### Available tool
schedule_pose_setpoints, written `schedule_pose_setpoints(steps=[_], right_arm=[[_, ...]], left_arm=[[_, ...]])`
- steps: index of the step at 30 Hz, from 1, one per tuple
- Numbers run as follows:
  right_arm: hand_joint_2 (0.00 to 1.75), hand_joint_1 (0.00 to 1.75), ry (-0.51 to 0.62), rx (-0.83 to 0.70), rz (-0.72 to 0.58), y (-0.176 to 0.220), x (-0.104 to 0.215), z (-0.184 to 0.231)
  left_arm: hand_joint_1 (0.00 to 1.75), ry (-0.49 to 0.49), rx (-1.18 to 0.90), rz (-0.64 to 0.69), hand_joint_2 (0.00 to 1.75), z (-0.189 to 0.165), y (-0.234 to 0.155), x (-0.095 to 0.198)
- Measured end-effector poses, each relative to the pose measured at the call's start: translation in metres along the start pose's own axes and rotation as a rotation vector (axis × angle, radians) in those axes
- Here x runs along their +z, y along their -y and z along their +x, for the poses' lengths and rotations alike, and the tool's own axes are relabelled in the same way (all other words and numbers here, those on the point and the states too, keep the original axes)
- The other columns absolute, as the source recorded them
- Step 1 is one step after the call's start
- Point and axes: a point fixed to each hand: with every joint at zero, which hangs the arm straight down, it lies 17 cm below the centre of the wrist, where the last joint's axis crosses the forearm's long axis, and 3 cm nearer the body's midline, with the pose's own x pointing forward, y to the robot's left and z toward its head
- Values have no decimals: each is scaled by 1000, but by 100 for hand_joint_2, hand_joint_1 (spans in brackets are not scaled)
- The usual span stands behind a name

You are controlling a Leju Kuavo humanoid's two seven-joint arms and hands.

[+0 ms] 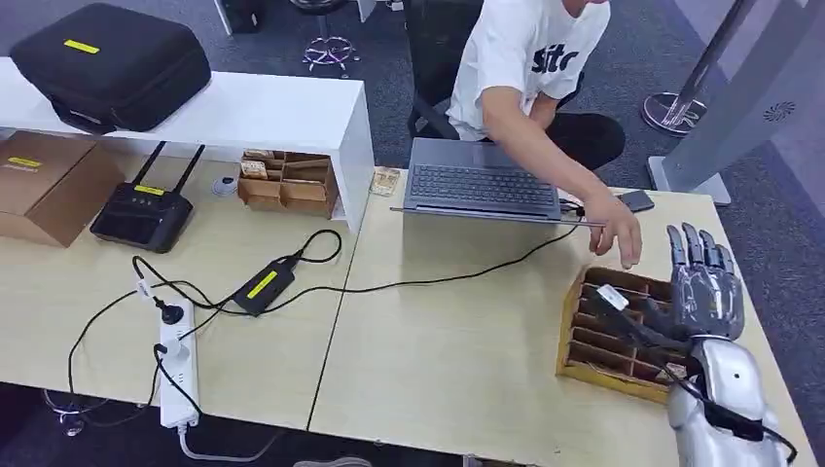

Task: Pass the card to the sensor for recognition and then transmit it.

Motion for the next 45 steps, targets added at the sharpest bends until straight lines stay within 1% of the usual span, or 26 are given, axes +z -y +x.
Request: schedule_pose_setpoints(steps=[5,10,17,27,31,38,45], right_arm=[[175,0,-18,16,39,-9,-10,-3],[175,0,-29,29,51,-15,-18,-4],[175,0,-31,41,62,-20,-21,-5],[175,0,-2,57,51,-18,-20,-1],[175,0,7,30,31,-14,-19,1],[175,0,45,-71,-3,-4,-7,9],[175,0,47,-88,-22,4,-4,8]], left_arm=[[0,2,-3,0,175,2,0,0],[0,7,-5,-1,175,6,1,0],[0,4,-15,2,175,6,1,1],[0,5,-15,3,175,6,1,0],[0,9,-15,3,175,7,1,0],[0,12,-15,6,175,7,0,0],[0,12,-15,7,175,6,0,0]])
